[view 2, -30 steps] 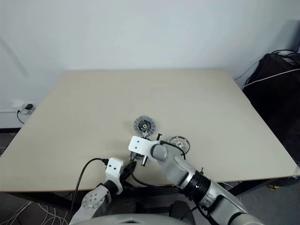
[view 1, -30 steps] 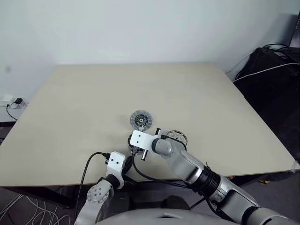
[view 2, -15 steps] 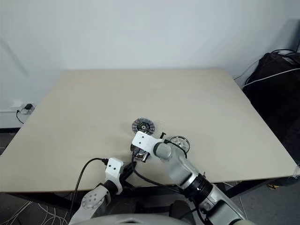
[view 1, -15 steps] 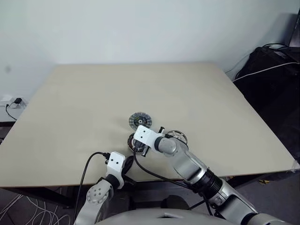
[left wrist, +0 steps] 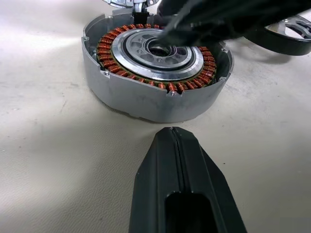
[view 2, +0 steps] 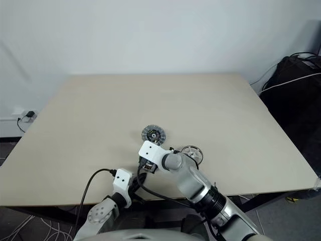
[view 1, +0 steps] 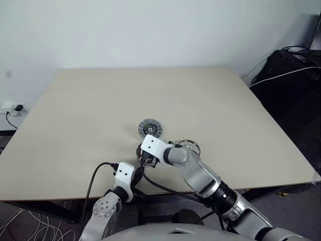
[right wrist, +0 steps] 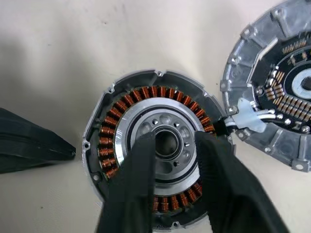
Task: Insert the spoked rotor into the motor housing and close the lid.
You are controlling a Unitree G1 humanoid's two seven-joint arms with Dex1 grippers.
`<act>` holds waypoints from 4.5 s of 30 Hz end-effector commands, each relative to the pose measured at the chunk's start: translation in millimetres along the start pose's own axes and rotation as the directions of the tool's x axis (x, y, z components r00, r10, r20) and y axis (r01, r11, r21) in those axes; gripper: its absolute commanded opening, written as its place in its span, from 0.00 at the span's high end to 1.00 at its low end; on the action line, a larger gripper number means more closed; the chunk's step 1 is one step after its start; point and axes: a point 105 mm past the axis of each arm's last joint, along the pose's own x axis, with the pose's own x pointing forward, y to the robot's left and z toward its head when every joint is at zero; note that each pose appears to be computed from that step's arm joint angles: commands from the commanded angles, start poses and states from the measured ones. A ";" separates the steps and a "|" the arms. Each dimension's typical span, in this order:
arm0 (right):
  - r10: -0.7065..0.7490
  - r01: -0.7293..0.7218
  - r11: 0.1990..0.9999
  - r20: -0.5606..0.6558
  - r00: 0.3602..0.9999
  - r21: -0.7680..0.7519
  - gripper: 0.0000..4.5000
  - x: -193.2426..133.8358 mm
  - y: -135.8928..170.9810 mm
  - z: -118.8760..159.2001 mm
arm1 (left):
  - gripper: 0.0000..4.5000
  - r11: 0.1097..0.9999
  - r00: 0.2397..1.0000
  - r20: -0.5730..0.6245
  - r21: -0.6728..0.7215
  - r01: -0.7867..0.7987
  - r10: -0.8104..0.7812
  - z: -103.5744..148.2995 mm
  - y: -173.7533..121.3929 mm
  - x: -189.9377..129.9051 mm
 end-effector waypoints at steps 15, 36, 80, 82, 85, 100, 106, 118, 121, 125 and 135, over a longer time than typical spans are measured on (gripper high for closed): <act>-0.026 0.026 1.000 -0.014 1.000 -0.003 0.73 6.9 -7.8 5.9 | 1.00 1.000 0.999 0.032 0.002 -0.003 0.003 7.7 -2.7 0.8; -0.026 0.018 0.988 -0.050 0.998 -0.153 0.73 9.4 -1.7 4.6 | 1.00 1.000 0.999 0.042 -0.004 -0.011 0.012 12.6 -7.0 0.8; -0.081 0.081 0.997 0.078 0.994 0.006 1.00 3.3 -13.9 24.2 | 1.00 1.000 0.999 0.034 -0.006 -0.009 0.009 5.1 -3.3 1.8; -0.092 0.089 0.995 0.092 0.992 0.038 1.00 1.5 -16.9 27.2 | 1.00 1.000 0.999 0.033 -0.005 -0.008 0.008 4.9 -3.2 1.5; -0.094 0.090 0.995 0.107 0.990 0.044 1.00 -2.1 -20.0 31.4 | 1.00 1.000 0.999 0.032 -0.004 -0.005 0.005 5.1 -3.5 1.4; 0.000 -0.001 0.999 -0.019 1.000 -0.036 1.00 -2.2 -14.0 15.0 | 1.00 1.000 1.000 0.031 -0.004 -0.001 0.002 6.5 -4.3 1.6; 0.011 -0.011 1.000 -0.015 1.000 -0.024 1.00 -0.9 -15.6 20.3 | 1.00 1.000 0.999 0.035 -0.005 -0.004 0.004 7.6 -4.5 1.9; 0.042 -0.043 0.999 -0.040 0.998 -0.015 1.00 3.9 -11.8 15.8 | 1.00 1.000 0.999 0.044 -0.002 -0.007 0.007 7.5 -2.9 0.7; 0.043 -0.044 0.999 -0.042 0.998 -0.011 1.00 4.9 -11.7 15.2 | 1.00 1.000 0.999 0.043 -0.002 -0.006 0.006 6.7 -2.5 1.1; 0.041 -0.041 0.999 -0.046 0.998 -0.006 1.00 6.8 -12.4 14.0 | 1.00 1.000 0.999 0.042 -0.002 -0.006 0.006 5.9 -2.5 1.4; 0.041 -0.041 0.999 -0.047 0.998 0.002 1.00 9.2 -13.1 14.5 | 1.00 1.000 0.999 0.050 -0.002 -0.005 0.005 9.9 -5.1 1.9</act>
